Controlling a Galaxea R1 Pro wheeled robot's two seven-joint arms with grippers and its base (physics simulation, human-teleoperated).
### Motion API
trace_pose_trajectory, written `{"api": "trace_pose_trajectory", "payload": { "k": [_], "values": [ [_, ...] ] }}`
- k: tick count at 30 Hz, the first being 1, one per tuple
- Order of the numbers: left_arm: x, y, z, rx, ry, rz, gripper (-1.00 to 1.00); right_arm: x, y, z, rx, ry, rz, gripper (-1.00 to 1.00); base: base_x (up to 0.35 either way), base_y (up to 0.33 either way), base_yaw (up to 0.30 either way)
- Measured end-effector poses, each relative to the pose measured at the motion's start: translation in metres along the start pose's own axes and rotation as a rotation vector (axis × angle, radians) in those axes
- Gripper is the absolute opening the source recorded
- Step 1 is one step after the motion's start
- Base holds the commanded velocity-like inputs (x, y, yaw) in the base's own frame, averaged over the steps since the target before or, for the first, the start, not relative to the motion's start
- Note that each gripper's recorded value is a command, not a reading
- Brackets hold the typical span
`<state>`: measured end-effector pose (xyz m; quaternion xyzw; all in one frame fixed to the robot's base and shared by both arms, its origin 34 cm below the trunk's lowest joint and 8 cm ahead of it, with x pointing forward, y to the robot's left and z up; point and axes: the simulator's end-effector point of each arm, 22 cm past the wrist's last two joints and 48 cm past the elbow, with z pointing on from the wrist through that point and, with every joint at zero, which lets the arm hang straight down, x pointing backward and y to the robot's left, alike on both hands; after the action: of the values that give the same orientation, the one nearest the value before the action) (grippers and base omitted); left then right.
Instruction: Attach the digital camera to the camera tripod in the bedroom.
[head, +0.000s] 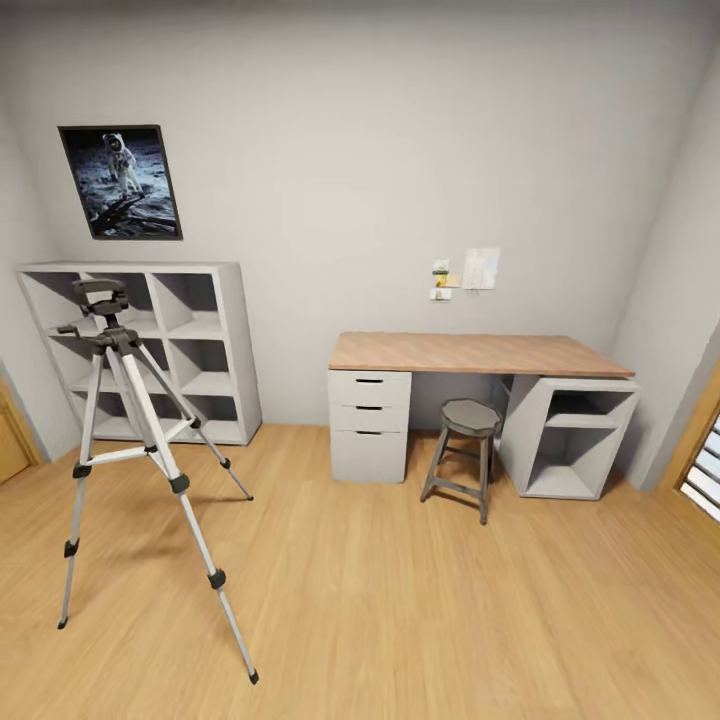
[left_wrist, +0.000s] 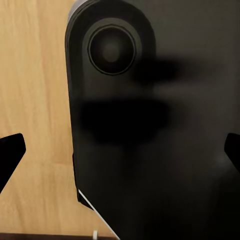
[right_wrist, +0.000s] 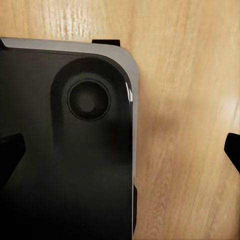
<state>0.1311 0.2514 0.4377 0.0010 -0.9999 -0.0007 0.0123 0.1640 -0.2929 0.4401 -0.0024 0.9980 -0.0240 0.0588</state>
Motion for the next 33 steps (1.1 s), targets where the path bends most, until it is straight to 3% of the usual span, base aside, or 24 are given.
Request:
{"api": "trace_pose_trajectory", "payload": {
  "k": [15, 33],
  "values": [
    [-0.001, 0.010, 0.000, -0.013, -0.003, -0.001, 1.00, 0.018, -0.001, -0.002, -0.001, 0.040, -0.001, 1.00, 0.000, 0.000, 0.280],
    [-0.002, 0.014, 0.000, -0.018, -0.006, -0.002, 1.00, 0.019, -0.003, -0.002, 0.002, 0.041, 0.001, 1.00, 0.000, 0.000, 0.280]
  ]
}}
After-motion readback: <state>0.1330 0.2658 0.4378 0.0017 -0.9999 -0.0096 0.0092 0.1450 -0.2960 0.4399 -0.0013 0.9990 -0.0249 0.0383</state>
